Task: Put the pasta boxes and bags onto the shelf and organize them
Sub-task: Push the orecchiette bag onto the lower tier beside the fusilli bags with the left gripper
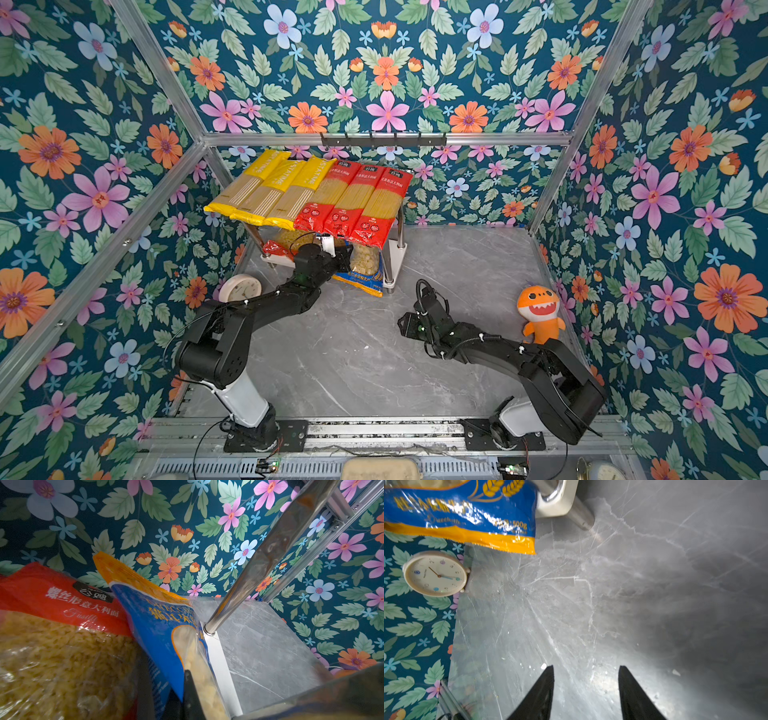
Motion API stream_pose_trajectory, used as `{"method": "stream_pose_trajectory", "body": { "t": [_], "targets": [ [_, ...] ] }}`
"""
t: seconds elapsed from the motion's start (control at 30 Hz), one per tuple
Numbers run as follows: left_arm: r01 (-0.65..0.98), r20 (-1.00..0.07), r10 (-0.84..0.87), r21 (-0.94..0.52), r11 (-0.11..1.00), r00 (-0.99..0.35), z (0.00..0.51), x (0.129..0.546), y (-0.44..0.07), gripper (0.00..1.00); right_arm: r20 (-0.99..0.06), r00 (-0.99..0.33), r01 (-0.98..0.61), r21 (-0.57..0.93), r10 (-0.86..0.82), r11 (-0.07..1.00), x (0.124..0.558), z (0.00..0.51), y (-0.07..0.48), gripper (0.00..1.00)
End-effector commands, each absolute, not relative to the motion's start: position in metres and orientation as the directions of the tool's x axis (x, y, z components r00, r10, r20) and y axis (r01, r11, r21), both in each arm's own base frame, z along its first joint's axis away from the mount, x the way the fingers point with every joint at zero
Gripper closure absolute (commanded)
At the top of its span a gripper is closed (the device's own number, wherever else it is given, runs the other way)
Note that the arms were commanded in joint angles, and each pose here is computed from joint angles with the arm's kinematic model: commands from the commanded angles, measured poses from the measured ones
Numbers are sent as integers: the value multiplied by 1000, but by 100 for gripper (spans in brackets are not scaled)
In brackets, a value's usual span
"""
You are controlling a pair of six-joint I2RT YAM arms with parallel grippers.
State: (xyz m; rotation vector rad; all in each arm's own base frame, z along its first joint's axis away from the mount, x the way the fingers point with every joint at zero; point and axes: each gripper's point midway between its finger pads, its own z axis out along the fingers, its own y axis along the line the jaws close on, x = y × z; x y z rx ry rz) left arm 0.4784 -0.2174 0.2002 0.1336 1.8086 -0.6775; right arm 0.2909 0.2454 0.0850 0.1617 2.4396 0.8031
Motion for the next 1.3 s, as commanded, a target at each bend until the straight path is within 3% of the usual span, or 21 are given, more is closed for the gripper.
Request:
{"method": "stream_pose_trajectory", "body": {
  "t": [0.0, 0.2, 0.4, 0.7, 0.83, 0.93, 1.1, 1.27],
  "targets": [
    [467, -920, -275, -380, 798, -280, 225, 487, -224, 100, -500, -811, -60, 589, 305, 806, 310, 95, 237, 50],
    [491, -908, -226, -385, 781, -353, 204, 503, -241, 100, -545, -781, -102, 592, 304, 800, 336, 116, 242, 50],
    [474, -884, -182, -394, 788, -431, 182, 514, -248, 100, -522, -759, -77, 665, 388, 743, 381, 123, 237, 60],
    [371, -872, -100, -304, 877, -479, 173, 511, -225, 70, -479, -763, -68, 727, 434, 684, 411, 129, 251, 63],
    [332, -873, -85, -271, 904, -480, 179, 511, -215, 67, -467, -762, -66, 744, 448, 665, 413, 130, 253, 63],
    [327, -872, -82, -266, 907, -482, 182, 510, -215, 68, -461, -765, -66, 750, 449, 658, 412, 130, 255, 63],
    [405, -862, -17, -255, 878, -507, 170, 503, -249, 86, -458, -765, -60, 751, 453, 657, 409, 129, 253, 63],
    [401, -844, 6, -249, 882, -537, 156, 499, -256, 94, -471, -760, -69, 744, 448, 665, 407, 136, 250, 63]
  ]
}}
